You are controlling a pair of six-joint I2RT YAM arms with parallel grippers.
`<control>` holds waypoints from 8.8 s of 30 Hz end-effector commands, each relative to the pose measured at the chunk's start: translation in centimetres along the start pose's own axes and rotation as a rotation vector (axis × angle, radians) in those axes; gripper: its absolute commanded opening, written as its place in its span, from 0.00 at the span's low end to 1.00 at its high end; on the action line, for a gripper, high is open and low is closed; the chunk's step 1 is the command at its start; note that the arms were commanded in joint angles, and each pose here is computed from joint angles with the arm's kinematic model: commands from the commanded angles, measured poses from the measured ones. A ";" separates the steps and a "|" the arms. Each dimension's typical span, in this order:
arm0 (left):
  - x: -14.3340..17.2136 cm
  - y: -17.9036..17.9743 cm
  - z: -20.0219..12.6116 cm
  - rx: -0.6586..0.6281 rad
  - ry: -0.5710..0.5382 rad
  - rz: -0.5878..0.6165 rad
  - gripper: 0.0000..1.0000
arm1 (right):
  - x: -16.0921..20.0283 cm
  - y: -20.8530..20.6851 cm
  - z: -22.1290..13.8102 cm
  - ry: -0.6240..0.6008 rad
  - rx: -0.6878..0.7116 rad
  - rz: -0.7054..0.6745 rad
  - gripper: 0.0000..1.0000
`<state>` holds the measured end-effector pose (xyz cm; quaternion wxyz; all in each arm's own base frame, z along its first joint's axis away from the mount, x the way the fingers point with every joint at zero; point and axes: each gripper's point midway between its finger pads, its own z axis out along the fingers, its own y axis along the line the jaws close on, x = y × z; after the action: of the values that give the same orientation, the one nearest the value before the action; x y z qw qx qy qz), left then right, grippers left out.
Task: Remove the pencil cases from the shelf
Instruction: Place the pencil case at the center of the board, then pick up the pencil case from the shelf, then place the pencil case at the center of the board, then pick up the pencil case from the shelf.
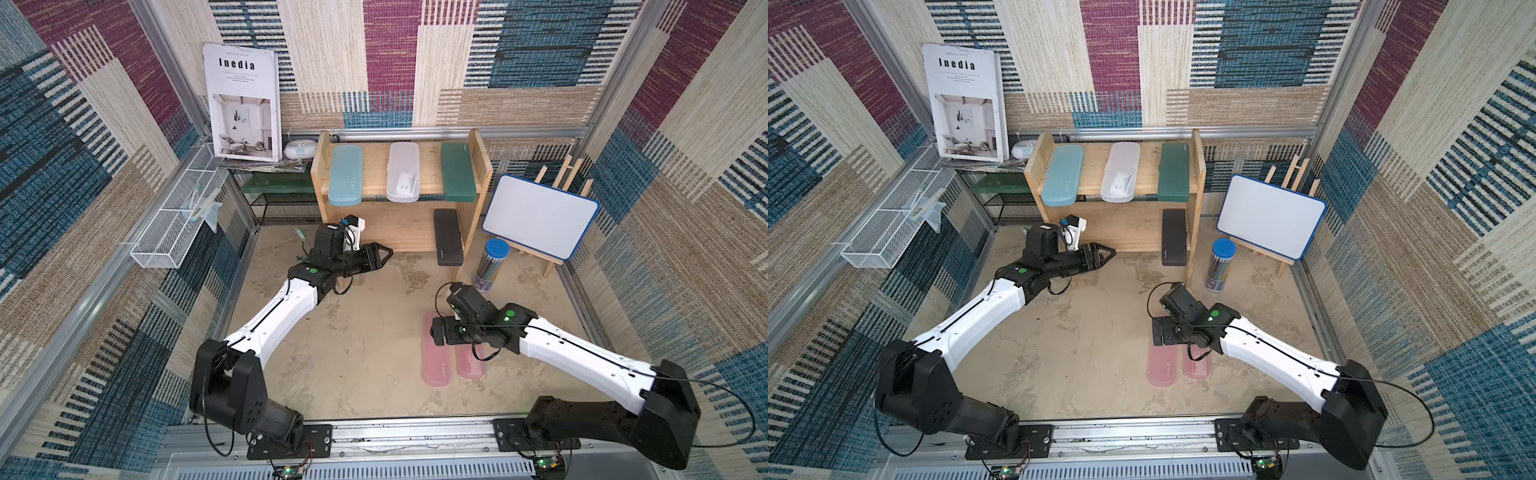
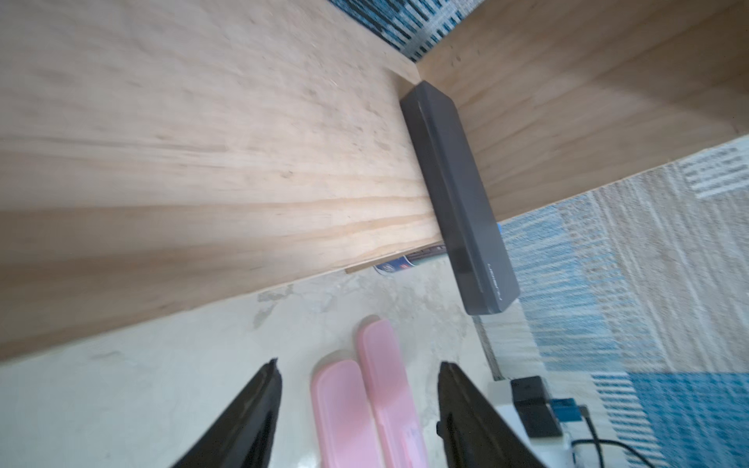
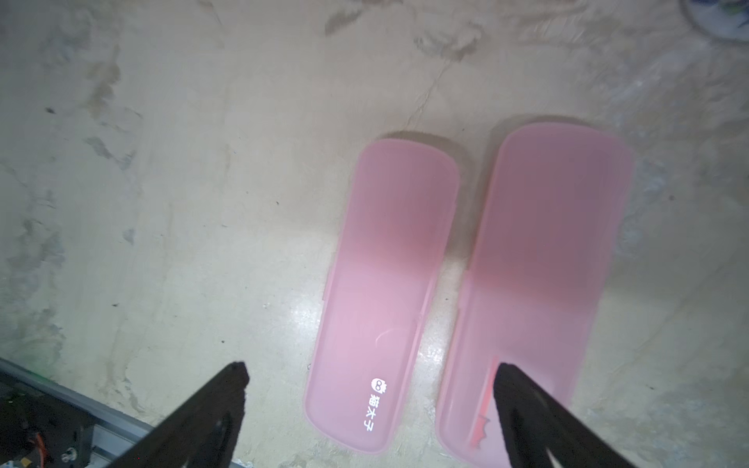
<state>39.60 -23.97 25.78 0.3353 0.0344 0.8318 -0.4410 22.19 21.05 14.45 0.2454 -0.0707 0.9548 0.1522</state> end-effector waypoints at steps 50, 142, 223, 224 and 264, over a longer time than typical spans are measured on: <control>3.3 -8.0 13.1 0.360 0.251 -0.267 0.74 | -16.1 -2.4 -11.2 -0.574 0.051 0.092 0.99; 2.0 4.3 -3.6 -0.576 -0.053 0.215 0.79 | 0.5 8.8 4.6 0.427 -0.278 0.180 0.59; -7.2 -8.8 -17.2 0.165 -0.735 -0.094 0.91 | -22.3 12.4 -22.8 -0.820 -0.219 -0.374 0.99; -7.7 -8.5 -17.0 0.175 -0.753 -0.124 0.91 | -22.8 12.4 -22.9 -0.829 -0.205 -0.386 0.99; -14.3 -8.2 -16.4 0.251 -0.866 -0.247 0.53 | -26.2 12.4 -19.7 -0.735 -0.244 -0.426 0.99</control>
<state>39.38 -12.98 46.13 0.5948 -0.2159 0.5563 -0.5386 33.91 27.70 46.63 0.5858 -0.2341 0.7454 0.2154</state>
